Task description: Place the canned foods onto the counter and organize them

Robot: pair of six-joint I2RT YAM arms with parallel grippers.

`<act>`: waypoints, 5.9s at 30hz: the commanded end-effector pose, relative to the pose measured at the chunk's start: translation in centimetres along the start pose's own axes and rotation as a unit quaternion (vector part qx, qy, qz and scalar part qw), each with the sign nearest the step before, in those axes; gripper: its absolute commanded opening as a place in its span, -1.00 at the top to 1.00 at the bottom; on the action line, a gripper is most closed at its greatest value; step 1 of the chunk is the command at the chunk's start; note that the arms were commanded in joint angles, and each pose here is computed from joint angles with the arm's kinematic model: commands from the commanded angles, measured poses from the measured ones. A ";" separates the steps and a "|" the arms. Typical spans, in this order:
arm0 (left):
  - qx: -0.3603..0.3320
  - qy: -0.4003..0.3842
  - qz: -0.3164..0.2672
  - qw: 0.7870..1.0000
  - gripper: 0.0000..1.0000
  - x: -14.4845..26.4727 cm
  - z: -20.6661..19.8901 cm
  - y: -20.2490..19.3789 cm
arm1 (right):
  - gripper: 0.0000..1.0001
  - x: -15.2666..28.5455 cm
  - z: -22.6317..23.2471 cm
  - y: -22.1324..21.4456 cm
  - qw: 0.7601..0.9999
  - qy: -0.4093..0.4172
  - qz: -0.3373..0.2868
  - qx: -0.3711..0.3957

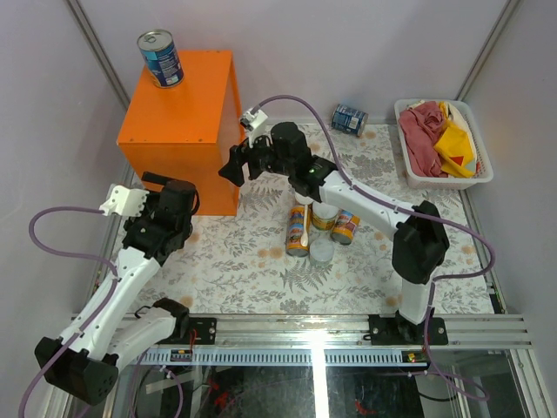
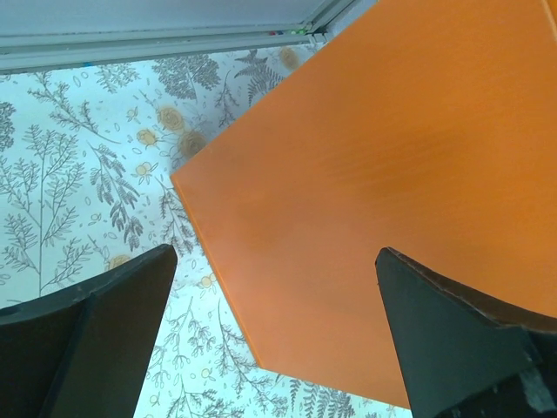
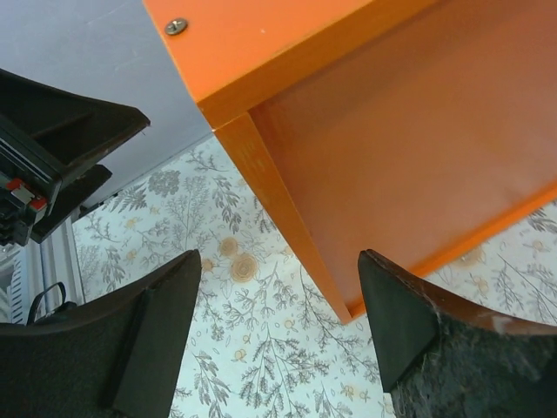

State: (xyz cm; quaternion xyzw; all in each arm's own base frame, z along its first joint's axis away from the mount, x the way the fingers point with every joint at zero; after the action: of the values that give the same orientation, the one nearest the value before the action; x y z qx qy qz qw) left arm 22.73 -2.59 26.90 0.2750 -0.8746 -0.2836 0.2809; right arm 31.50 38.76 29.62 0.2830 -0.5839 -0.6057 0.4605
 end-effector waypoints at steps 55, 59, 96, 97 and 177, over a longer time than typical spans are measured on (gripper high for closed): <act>0.017 0.037 -0.008 0.999 -0.95 0.7 4.9 0.5 | 1.00 0.5 -1.1 2.1 0.990 0.071 -0.096 0.076; 0.016 0.038 -0.008 0.999 -0.95 0.6 4.9 0.5 | 1.00 1.5 -1.4 2.4 0.990 0.066 -0.099 0.076; -0.019 -0.005 0.009 1.000 -0.94 0.4 3.0 -0.1 | 1.00 15.0 1.2 1.1 0.992 0.007 -0.093 0.080; -0.021 -0.008 0.012 1.000 -0.94 0.4 2.9 -0.2 | 1.00 15.4 1.4 1.0 0.993 0.007 -0.094 0.076; -0.037 -0.154 0.168 0.973 -0.82 3.4 2.0 -1.7 | -0.74 11.0 -44.0 -5.8 0.777 -0.624 -0.024 -0.083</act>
State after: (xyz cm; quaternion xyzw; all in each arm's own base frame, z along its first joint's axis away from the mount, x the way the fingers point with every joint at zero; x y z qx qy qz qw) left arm 18.78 -4.41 24.16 0.0884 -0.9196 -0.3011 0.2363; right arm 62.68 8.49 16.47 -0.2381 -0.6925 -0.6800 0.0379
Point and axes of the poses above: each gripper's point midway between its finger pads, its own x axis back along the fingers, its own z axis along the line the jaws close on, y = z × x, the point moved 8 cm from there along x, back along the fingers, and after that the axes turned 6 degrees about x, right-handed, at the moved point
